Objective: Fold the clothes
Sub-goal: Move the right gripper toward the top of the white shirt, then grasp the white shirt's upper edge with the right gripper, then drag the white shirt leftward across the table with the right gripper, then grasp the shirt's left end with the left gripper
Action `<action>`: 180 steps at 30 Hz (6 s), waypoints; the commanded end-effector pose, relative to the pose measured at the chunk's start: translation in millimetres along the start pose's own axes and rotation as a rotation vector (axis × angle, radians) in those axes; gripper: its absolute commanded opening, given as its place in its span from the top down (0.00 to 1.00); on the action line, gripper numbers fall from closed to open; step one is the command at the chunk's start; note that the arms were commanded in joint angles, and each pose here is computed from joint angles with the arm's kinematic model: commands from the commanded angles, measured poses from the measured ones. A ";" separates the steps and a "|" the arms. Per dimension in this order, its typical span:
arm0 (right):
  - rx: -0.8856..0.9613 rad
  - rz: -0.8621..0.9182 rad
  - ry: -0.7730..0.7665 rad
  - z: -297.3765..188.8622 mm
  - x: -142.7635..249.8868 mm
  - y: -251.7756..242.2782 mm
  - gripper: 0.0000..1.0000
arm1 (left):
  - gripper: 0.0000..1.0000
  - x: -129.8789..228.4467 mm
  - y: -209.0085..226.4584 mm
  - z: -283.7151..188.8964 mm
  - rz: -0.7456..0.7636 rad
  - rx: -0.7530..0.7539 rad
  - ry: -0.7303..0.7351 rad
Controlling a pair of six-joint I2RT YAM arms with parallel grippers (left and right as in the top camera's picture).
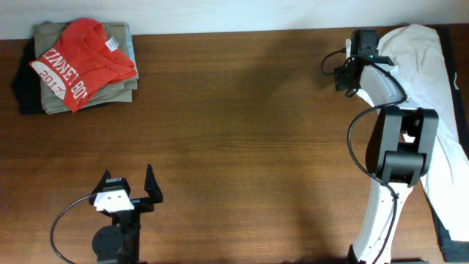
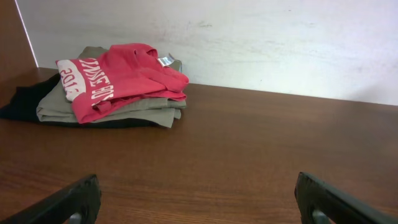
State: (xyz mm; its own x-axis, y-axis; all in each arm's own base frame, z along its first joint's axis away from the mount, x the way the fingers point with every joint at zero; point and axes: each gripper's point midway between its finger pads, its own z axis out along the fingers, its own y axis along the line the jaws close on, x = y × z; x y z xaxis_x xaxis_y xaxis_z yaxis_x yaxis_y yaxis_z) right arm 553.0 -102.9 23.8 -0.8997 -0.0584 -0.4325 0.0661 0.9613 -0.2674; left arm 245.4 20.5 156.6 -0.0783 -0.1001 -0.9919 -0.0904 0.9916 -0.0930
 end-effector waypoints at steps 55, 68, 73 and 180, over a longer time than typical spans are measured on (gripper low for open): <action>-0.023 0.070 0.082 17.7 2.1 12.1 0.92 | 0.01 2.2 1.1 0.2 0.016 -0.003 0.000; -0.039 0.024 -0.089 -76.4 -74.7 33.6 0.96 | 0.01 2.3 1.1 0.2 0.016 -0.004 0.001; -0.270 -0.146 -0.219 -145.8 -102.7 168.2 0.96 | 0.01 2.2 1.1 0.2 0.016 -0.003 0.000; -0.368 0.586 0.471 -157.7 209.8 34.2 0.96 | 0.01 -3.4 -55.7 -8.4 -0.246 0.329 0.038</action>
State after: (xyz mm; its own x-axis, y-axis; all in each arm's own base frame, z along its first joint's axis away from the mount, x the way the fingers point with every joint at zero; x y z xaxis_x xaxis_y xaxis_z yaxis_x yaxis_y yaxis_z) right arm 279.2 -35.3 25.8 -0.8562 0.5129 0.0615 0.5140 0.8338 0.2015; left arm 245.0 -19.4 159.7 -0.1155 -0.2983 -0.9475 0.1207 0.9426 -0.3115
